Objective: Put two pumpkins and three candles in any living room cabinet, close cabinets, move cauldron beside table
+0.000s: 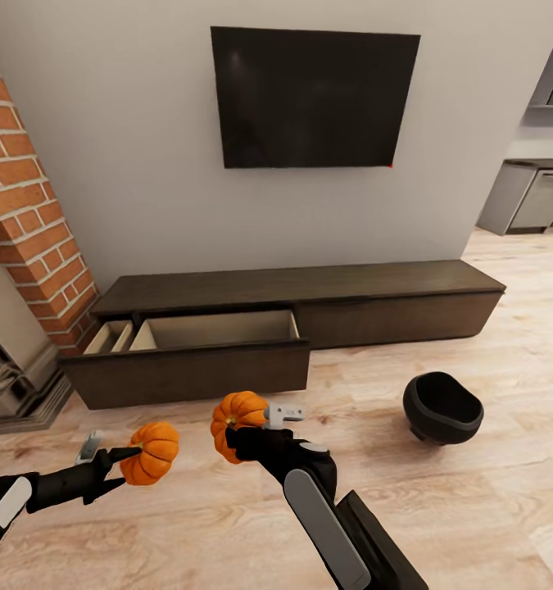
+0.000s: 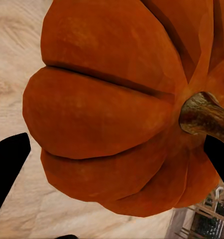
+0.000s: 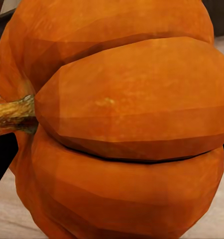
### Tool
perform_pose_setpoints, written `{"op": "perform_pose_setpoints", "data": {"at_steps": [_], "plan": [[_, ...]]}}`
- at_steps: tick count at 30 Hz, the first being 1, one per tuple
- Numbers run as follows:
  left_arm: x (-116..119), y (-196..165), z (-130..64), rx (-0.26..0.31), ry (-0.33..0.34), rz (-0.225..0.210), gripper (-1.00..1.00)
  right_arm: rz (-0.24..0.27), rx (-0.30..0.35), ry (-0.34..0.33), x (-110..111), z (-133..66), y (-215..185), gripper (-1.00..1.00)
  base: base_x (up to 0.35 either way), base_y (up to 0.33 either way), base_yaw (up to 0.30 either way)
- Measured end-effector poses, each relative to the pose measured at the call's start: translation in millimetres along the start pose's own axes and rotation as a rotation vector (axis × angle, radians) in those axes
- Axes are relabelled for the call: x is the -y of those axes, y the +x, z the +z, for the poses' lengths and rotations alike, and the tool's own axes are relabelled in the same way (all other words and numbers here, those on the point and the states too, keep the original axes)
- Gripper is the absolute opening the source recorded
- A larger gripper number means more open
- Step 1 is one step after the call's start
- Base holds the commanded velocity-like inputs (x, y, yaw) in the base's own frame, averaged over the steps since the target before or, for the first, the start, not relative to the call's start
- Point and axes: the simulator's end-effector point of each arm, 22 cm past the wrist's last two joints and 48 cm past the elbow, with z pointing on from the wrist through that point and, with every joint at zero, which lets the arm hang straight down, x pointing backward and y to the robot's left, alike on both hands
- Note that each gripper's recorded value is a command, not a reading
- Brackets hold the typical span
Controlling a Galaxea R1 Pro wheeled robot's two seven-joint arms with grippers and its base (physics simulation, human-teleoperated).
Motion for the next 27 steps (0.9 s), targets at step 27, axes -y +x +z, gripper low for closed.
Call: {"op": "perform_pose_setpoints", "data": {"at_steps": [27], "plan": [[31,8,1.8,-0.020,0.050,-0.027,-1.00,0.030,-0.012,0.025,8,-2.5,-13,-1.00,0.058,0.077,0.015]]}}
